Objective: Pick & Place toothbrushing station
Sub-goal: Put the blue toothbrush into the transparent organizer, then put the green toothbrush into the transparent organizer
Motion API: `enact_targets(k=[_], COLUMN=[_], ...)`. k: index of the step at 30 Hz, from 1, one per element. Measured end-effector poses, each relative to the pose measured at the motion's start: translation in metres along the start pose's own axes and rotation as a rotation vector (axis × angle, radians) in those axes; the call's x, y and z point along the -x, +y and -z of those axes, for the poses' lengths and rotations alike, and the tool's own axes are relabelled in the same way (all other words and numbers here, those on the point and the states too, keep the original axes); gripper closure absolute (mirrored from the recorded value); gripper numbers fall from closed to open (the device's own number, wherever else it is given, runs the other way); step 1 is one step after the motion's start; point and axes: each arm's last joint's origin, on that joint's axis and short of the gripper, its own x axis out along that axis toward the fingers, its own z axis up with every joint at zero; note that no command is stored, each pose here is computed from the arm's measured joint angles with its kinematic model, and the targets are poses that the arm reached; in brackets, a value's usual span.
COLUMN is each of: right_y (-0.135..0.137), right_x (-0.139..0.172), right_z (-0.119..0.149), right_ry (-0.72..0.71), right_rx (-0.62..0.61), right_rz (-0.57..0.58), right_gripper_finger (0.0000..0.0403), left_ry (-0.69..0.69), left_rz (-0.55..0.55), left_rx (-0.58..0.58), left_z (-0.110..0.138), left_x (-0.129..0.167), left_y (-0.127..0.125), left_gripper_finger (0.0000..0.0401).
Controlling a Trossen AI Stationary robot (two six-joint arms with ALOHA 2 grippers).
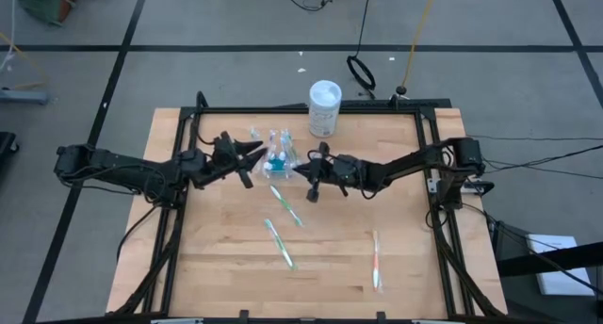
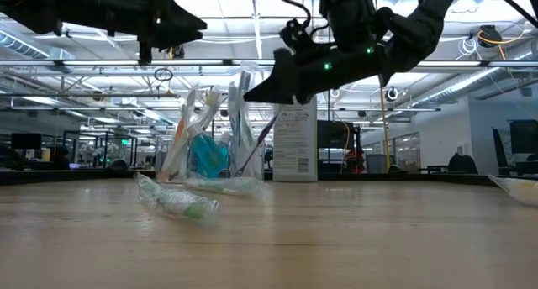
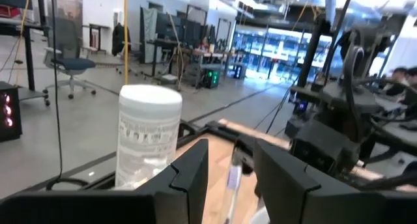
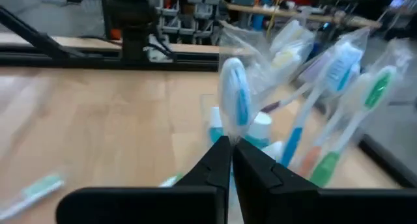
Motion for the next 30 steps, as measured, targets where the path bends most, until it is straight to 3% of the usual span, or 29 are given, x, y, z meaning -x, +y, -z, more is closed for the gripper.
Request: enact_targets(k=[3,10,16,23,30], right_y=[-0.001,-0.002,-0.004,-0.014,-0.016], right_x=[0.002,0.017,0.016,0.016,0.019], right_z=[-0.004,-0.010,-0.011,0.000,-0.007], right_ry=[-0.009,0.048,0.047,0.153,0.116], right_rx=[-0.047,-0.007,-0.110,-0.087,-0.091], right_rz=[0.000,-0.011,0.002,0.126,0.182], right_gripper_finger=[0.0400,0.0399,0.0392,0.0315,0.0230], left_ry=[-0.033,-0.132,-0.177,-0.195,-0.195], left_rz=[0.005,0.012,0.005,0.015,0.017], left_rx=[0.014,0.020,0.024,0.037,0.044], left_z=[-0.003,-0.014,-0.019,-0.020,-0.020], left_x=[0.000,0.001,0.001,0.001,0.001], left_y=[0.000,-0.001,0.001,0.001,0.001], left_gripper_finger=[0.0272,0.0272,0.0272,0.0272,0.0272])
